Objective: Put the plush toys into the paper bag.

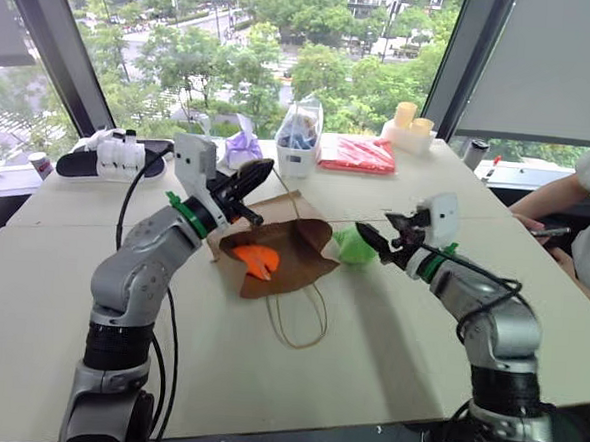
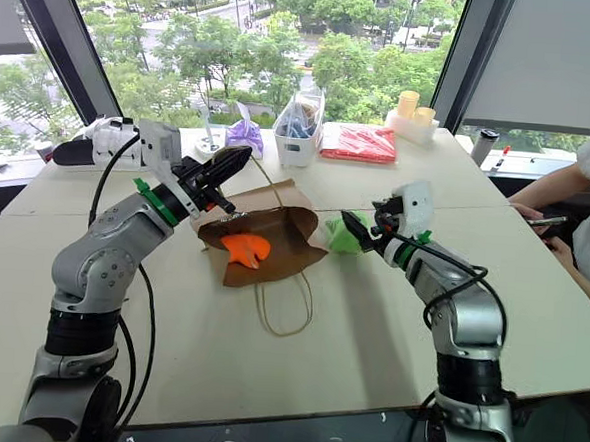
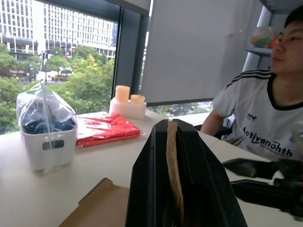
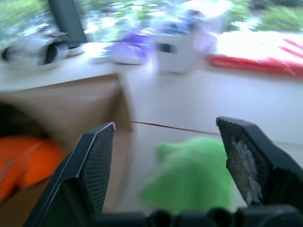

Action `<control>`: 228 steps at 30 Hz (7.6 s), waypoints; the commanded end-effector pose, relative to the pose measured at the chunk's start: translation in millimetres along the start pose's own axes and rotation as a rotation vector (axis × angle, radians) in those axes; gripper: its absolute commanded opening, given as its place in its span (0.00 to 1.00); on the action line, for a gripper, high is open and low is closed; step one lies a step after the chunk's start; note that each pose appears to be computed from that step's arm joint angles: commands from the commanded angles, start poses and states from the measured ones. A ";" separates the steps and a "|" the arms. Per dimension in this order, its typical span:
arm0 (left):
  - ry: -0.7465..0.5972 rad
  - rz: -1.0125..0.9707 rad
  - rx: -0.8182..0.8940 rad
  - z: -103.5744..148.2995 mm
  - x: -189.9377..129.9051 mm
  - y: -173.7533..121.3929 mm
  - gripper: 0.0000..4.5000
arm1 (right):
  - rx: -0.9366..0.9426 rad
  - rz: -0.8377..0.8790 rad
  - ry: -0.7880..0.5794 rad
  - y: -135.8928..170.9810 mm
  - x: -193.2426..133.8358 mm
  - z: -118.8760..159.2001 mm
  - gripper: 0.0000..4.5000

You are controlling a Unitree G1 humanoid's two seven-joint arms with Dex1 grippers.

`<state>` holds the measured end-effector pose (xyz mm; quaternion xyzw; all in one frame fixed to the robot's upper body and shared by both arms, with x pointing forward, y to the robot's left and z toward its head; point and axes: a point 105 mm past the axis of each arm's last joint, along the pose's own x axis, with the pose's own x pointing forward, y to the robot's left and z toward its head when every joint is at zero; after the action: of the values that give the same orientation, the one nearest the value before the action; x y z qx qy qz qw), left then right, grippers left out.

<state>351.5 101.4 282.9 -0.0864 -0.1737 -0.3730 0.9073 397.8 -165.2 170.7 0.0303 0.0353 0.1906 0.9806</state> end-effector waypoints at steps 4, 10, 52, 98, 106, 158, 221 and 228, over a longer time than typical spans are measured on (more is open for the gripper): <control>-0.048 -0.009 0.063 17.2 2.0 -1.8 0.00 | -0.021 -0.048 0.090 -0.4 47.7 -41.6 0.82; -0.053 0.007 0.066 20.3 0.1 1.4 0.00 | -0.103 -0.025 0.099 4.3 60.2 -53.2 0.65; -0.075 -0.080 -0.046 14.6 19.7 -18.9 0.00 | -0.107 0.239 -0.117 138.7 61.0 -8.5 0.99; -0.135 -0.086 0.049 35.0 45.2 0.5 0.00 | -0.064 0.327 -0.190 83.1 -41.7 74.7 0.01; -0.089 -0.044 0.081 21.4 58.1 24.3 0.00 | -0.067 0.326 -0.208 78.5 -41.2 92.8 0.01; 0.480 -0.349 -0.231 -46.3 -82.9 -26.6 1.00 | 0.094 0.060 -0.395 10.5 -107.8 130.8 0.73; 0.389 -0.048 -0.142 -104.1 -56.0 -34.7 0.53 | -0.031 0.245 0.025 89.1 -66.0 -7.4 0.08; 0.376 -0.086 -0.145 -100.4 -51.3 -38.4 0.01 | -0.042 0.236 0.034 83.3 -72.3 -7.2 0.08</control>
<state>316.5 82.1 154.7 -0.0772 0.0536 -0.4149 0.9050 306.6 -112.4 160.7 0.0181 0.0679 0.2993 0.9516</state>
